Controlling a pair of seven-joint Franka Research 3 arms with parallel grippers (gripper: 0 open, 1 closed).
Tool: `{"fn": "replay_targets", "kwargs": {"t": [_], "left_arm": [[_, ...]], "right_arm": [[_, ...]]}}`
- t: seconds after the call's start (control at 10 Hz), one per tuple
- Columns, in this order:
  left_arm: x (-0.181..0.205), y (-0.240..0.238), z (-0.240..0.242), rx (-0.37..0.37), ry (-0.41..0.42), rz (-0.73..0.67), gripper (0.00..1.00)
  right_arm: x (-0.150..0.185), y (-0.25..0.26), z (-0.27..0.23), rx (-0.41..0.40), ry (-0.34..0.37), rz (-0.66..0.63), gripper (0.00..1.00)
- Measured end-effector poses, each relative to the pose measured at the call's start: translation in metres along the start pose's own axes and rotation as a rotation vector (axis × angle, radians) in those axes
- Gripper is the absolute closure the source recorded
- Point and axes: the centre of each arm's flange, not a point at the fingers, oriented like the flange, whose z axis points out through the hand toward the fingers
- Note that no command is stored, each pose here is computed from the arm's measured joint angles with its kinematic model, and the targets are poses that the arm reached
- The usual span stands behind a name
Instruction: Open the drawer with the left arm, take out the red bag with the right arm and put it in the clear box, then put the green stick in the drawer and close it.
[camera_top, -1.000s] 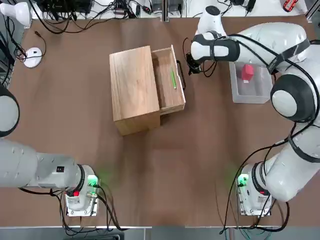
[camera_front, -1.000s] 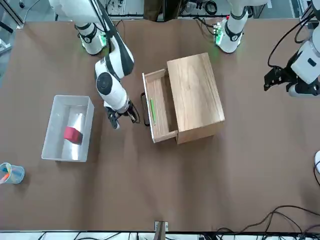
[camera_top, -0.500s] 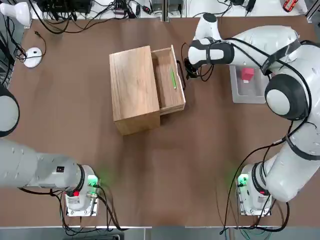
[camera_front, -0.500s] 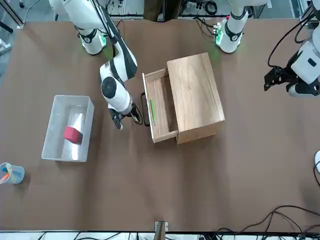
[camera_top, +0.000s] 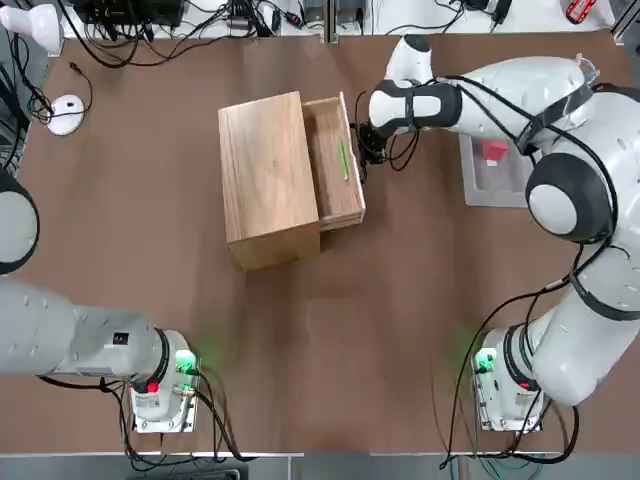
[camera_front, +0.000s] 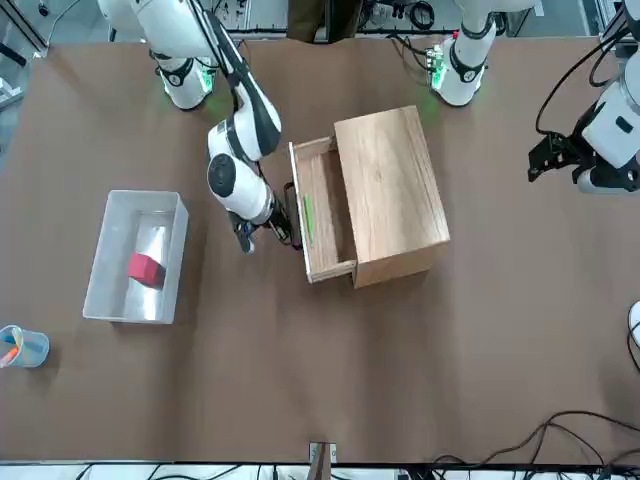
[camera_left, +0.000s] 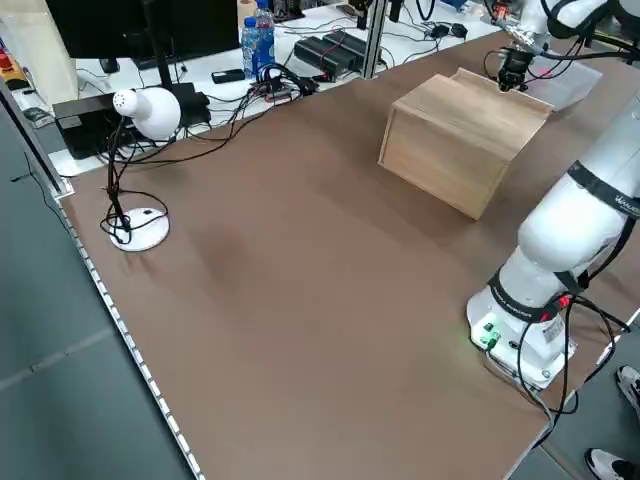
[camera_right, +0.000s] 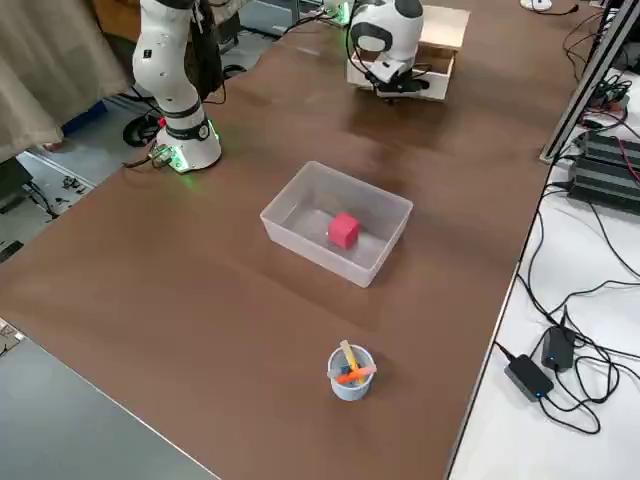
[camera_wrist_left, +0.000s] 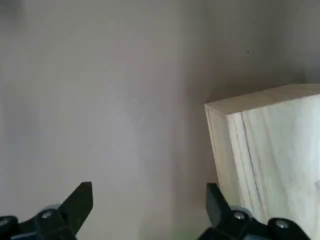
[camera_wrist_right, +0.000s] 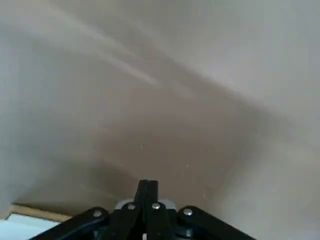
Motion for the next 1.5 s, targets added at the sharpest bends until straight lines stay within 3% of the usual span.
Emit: {"fn": "replay_targets", "kwargs": {"t": [0.4,0.6,1.0,1.2,1.3,1.5], "left_arm": [[0.0,0.0,0.0,0.0,0.0,0.0,0.0],[0.0,-0.001,0.0,0.0,-0.001,-0.001,0.0],[0.001,-0.002,0.002,0.0,-0.004,-0.003,0.0],[0.001,-0.002,0.002,0.0,-0.005,-0.004,0.0],[0.001,-0.002,0.003,0.0,-0.005,-0.004,0.0],[0.001,-0.003,0.003,0.0,-0.006,-0.006,0.0]], "right_arm": [[-0.08,0.0,0.006,0.041,-0.136,0.006,0.99],[-0.113,0.002,0.011,0.098,-0.16,0.015,0.99],[-0.114,0.001,0.01,0.125,-0.144,0.065,0.99],[-0.097,-0.021,-0.019,0.154,-0.133,0.027,0.99],[-0.07,-0.035,-0.053,0.141,-0.122,-0.021,0.99],[0.025,-0.038,-0.126,0.092,-0.1,-0.141,0.98]]}}
